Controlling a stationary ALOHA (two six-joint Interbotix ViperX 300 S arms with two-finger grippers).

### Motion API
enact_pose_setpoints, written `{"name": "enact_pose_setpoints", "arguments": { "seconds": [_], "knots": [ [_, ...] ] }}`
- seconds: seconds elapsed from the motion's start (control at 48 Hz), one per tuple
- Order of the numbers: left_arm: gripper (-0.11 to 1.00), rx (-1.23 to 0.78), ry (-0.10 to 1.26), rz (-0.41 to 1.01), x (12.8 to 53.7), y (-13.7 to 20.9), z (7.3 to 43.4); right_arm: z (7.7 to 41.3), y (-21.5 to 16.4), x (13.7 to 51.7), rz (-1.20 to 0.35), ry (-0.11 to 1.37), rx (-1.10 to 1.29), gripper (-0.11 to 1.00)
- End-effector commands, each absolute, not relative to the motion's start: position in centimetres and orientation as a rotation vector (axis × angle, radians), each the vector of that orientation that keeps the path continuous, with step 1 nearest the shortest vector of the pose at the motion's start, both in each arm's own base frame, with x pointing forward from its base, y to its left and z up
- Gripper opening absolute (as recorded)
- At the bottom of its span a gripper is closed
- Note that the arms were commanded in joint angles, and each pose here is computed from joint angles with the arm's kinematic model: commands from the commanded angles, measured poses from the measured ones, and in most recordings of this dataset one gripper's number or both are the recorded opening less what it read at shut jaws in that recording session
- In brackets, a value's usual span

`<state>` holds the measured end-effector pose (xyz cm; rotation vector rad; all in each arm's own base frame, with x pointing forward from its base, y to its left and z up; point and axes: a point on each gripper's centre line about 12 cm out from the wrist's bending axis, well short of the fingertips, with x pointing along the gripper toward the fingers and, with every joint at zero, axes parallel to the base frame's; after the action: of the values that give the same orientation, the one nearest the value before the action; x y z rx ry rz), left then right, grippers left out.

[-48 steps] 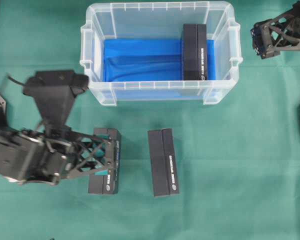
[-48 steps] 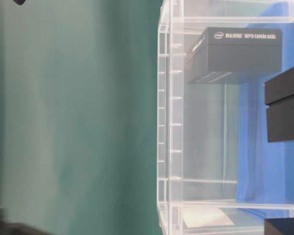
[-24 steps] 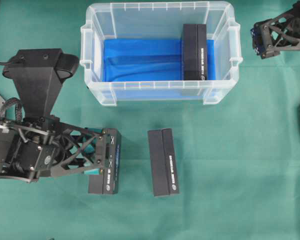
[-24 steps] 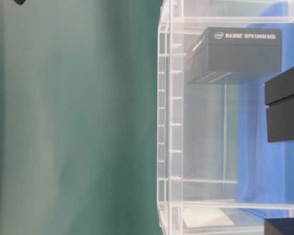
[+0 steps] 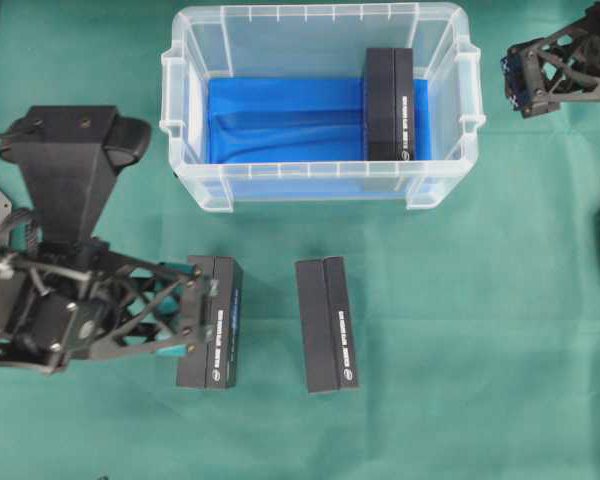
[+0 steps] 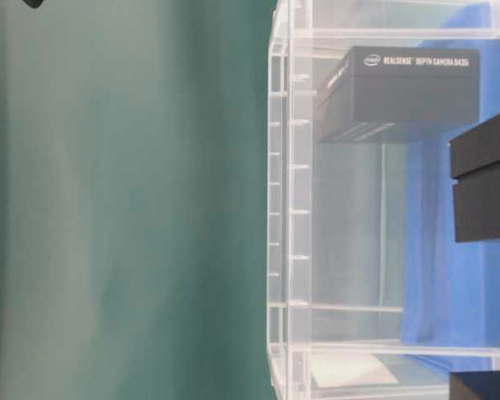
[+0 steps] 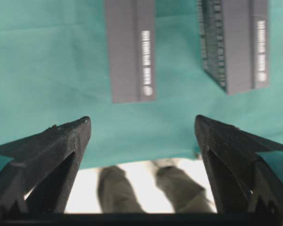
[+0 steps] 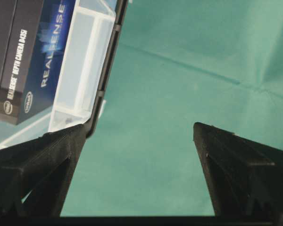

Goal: Take out the box from the case.
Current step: 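Open the left gripper and withdraw it to the upper left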

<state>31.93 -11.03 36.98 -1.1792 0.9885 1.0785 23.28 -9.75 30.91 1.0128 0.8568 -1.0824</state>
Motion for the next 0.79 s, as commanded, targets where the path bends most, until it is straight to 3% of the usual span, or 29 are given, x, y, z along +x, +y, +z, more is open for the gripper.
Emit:
{"name": "enact_pose_setpoints", "arguments": {
  "seconds": [0.0,0.438,0.771],
  "knots": [
    [0.90,-1.174,0.991,1.060,29.9,-11.1,38.3,31.6,-9.7,23.4,-1.071,0.837,1.015,0.93],
    [0.90,-1.176,1.004,1.098,23.1,-10.5,37.0,31.5,-9.7,23.3,-1.078,0.844,1.014,0.93],
    [0.90,-1.206,0.980,1.144,21.9,-8.7,36.7,31.5,-9.7,23.2,-1.084,0.852,1.012,0.93]
  ]
}}
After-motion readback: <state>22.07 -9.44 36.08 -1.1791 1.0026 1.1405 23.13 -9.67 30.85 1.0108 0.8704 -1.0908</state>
